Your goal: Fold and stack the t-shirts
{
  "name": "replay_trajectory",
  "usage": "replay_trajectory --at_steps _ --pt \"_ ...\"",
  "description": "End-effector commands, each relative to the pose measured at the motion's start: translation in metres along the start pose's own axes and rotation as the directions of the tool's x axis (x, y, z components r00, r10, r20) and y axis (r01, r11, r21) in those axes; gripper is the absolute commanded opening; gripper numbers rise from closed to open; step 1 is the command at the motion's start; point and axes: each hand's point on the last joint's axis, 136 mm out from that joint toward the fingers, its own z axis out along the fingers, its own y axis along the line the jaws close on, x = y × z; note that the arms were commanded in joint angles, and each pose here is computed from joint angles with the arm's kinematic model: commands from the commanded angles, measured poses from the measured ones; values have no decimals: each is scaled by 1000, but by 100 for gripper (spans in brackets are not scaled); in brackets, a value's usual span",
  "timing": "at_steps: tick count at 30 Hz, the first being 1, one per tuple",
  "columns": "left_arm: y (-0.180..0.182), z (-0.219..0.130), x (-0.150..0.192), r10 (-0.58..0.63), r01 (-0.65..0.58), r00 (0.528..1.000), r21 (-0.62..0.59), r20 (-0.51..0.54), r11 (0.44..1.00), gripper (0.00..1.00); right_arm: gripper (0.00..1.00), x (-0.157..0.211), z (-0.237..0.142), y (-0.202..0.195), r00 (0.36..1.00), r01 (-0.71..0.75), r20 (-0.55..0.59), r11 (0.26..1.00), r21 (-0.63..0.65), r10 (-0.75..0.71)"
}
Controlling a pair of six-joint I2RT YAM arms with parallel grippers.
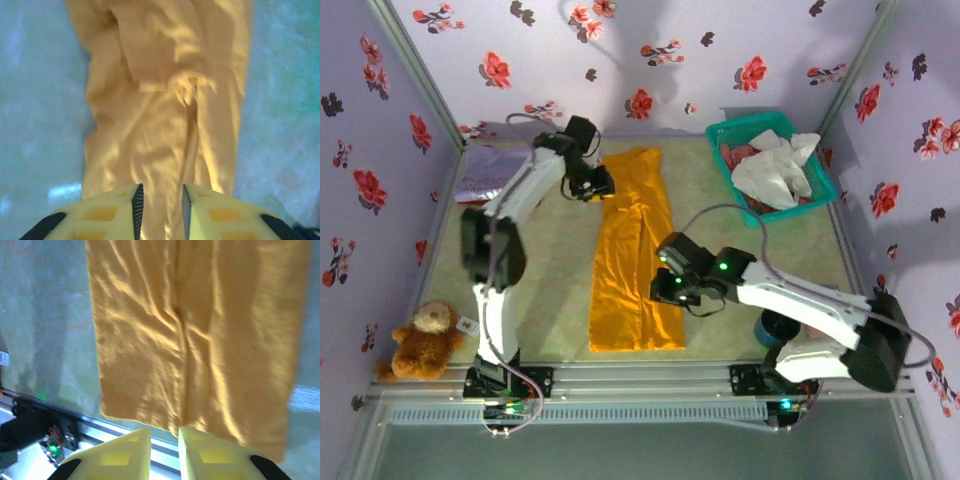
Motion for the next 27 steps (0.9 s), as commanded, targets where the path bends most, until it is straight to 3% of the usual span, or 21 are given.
replay_trajectory --at_steps 1,7,14,18,23,27 --pt "14 -4 61 -45 45 999 0 -27 999 31 29 19 -3 -59 998 -67 9 988 137 66" --pt "48 1 166 -77 71 993 -68 -93 995 32 38 35 7 -88 993 -121 8 985 126 120" --pt "79 9 246 -114 89 976 -135 -187 987 37 44 50 28 -96 989 -132 -53 986 101 138" --pt "86 15 270 -97 69 981 -163 -170 984 37 45 58 39 -102 986 -122 -100 984 132 136" --pt "81 34 297 -135 116 972 -109 -190 987 37 46 60 52 -93 983 -114 -134 988 106 128" --pt "76 41 308 -93 72 977 -114 -190 991 37 46 63 56 -89 981 -99 -158 989 107 115"
